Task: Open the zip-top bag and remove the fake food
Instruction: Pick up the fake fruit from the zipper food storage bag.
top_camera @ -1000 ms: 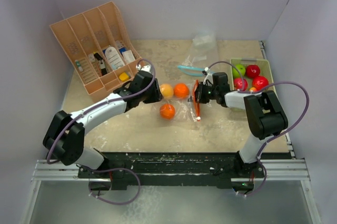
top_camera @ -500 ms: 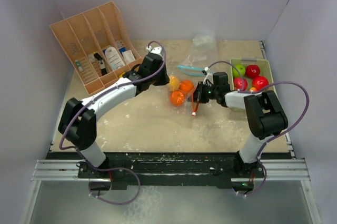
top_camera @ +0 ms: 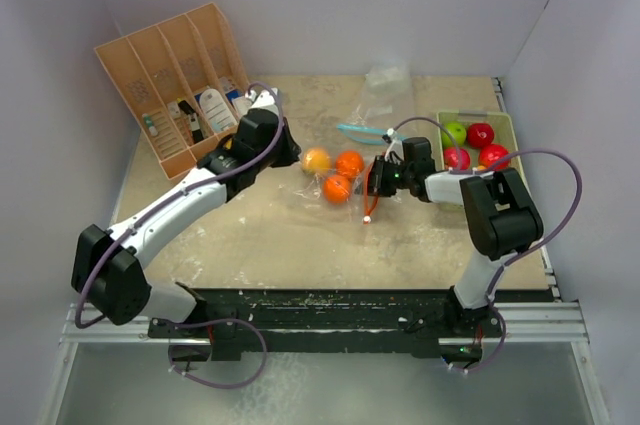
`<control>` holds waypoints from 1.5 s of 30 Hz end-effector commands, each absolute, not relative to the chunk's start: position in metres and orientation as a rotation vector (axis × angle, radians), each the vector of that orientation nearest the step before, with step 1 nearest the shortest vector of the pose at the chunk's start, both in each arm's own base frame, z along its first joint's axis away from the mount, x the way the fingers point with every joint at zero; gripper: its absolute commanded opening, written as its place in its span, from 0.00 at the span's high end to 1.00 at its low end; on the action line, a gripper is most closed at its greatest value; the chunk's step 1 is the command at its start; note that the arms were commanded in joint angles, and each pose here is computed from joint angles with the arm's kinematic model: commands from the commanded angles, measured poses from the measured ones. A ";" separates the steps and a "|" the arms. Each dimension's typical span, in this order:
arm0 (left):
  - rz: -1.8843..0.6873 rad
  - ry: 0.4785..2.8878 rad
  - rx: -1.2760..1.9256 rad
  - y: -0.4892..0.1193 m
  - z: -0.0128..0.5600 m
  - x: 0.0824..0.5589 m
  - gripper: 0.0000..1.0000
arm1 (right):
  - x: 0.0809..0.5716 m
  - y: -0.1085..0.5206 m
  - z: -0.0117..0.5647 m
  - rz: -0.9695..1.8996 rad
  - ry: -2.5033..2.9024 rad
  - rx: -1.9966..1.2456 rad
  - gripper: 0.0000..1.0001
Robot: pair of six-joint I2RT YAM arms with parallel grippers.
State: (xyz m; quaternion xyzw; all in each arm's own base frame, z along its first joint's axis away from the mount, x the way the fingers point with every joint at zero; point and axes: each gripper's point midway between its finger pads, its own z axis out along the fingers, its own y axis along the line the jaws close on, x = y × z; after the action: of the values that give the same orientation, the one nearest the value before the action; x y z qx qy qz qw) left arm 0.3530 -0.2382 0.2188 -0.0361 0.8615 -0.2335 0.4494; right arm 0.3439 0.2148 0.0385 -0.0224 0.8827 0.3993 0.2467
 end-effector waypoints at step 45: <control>-0.675 2.380 0.155 -0.299 0.108 0.347 1.00 | 0.337 0.217 0.050 1.146 2.364 -0.075 0.85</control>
State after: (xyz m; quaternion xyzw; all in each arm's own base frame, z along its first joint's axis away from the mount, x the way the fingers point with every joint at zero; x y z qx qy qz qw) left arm 0.3461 -0.3107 0.0872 0.0705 0.9146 -0.2558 0.3051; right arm 0.3353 0.2140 0.0337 -0.0158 0.8822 0.4084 0.2337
